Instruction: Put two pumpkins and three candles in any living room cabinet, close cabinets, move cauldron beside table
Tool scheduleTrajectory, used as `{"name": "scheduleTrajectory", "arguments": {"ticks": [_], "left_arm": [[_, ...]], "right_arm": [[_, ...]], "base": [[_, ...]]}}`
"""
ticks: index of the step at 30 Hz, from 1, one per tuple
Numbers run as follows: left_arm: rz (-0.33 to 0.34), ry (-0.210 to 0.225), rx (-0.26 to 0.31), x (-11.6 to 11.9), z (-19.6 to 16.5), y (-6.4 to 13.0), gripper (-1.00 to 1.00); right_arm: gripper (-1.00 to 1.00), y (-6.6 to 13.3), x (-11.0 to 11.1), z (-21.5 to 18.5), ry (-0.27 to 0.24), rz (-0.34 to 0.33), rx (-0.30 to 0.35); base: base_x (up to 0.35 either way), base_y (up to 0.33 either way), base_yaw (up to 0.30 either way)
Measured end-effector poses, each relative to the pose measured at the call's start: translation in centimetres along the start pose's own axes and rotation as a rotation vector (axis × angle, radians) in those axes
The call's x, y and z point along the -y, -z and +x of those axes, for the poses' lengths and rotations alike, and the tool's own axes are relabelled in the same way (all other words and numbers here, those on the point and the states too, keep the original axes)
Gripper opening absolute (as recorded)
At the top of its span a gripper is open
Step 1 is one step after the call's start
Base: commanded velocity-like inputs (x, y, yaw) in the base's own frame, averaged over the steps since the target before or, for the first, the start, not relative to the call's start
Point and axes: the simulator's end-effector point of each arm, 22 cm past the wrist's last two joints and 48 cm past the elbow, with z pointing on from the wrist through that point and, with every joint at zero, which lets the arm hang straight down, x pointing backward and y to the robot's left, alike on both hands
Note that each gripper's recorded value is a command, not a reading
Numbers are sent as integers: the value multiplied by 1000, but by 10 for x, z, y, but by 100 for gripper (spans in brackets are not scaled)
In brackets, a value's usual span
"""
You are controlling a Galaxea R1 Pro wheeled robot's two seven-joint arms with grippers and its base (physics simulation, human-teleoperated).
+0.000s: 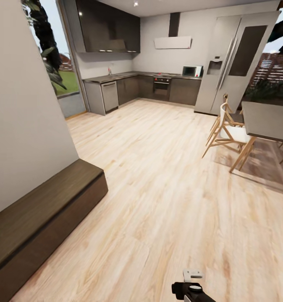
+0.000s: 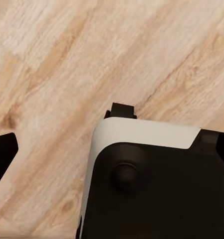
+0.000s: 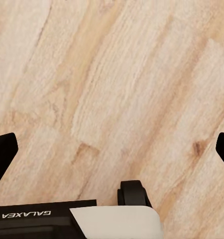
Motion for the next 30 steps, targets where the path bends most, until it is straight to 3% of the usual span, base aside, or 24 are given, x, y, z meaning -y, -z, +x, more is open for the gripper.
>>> {"name": "scheduleTrajectory", "arguments": {"ticks": [30], "left_arm": [[-2,-1,0,-2,0,0,100]], "right_arm": [[100,0,-2,0,0,-3,1]], "base": [[0,0,290]]}}
